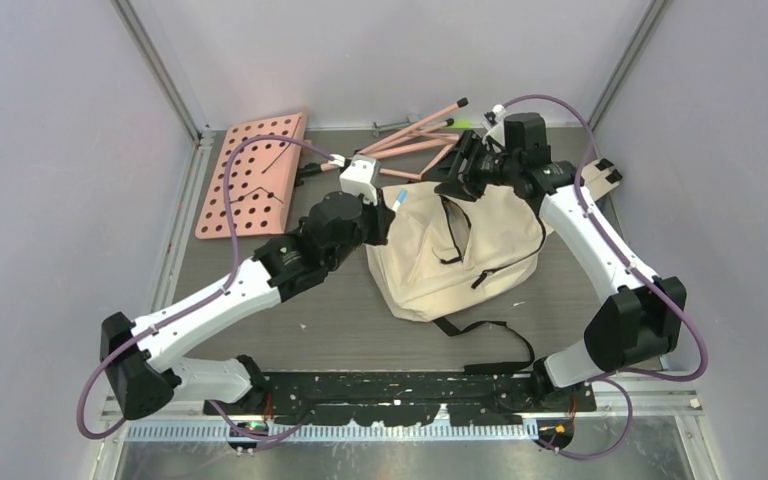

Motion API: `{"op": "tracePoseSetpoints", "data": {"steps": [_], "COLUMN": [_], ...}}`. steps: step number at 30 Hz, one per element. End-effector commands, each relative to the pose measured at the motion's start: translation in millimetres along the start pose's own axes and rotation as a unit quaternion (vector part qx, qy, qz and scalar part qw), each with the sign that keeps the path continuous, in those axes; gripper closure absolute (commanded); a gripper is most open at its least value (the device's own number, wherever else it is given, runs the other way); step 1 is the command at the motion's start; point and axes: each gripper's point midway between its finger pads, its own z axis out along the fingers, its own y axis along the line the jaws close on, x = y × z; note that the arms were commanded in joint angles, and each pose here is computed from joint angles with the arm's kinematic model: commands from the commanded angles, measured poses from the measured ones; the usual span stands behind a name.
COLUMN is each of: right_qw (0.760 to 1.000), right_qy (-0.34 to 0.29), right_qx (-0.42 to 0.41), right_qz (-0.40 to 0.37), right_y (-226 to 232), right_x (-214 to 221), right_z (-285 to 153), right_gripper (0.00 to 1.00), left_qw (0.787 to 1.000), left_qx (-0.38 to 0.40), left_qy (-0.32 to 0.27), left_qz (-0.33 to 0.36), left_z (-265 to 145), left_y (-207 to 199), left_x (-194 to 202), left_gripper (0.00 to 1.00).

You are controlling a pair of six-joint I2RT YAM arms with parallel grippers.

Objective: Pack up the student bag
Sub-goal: Place the stationery in the student bag.

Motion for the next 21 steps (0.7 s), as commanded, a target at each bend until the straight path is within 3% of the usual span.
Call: {"op": "tracePoseSetpoints", "data": {"steps": [1, 10, 21], "right_qw": [0.997, 0.996, 0.992], "right_qy": [0.008, 0.053, 0.076], "right_qx": [-0.082, -0.069, -0.102], "right_qz": [-0.011, 0.006, -0.002], "right_y": [46, 37, 59], "right_x": [-4, 6, 14], "right_z": [2, 23, 23], "right_gripper": [0.43, 0.43, 0.48], "left_qw": [0.997, 0.995, 0.993], "left_qx": [0.035, 0.046, 0.025], "left_qy": [-0.044, -0.045, -0.044], "left_qz": [-0.058, -0.078, -0.104], "left_z": [2, 9, 21], "left_y": [-23, -31, -24], "left_x": [-37, -38, -40], "left_gripper": [1.00, 1.00, 1.00]}}
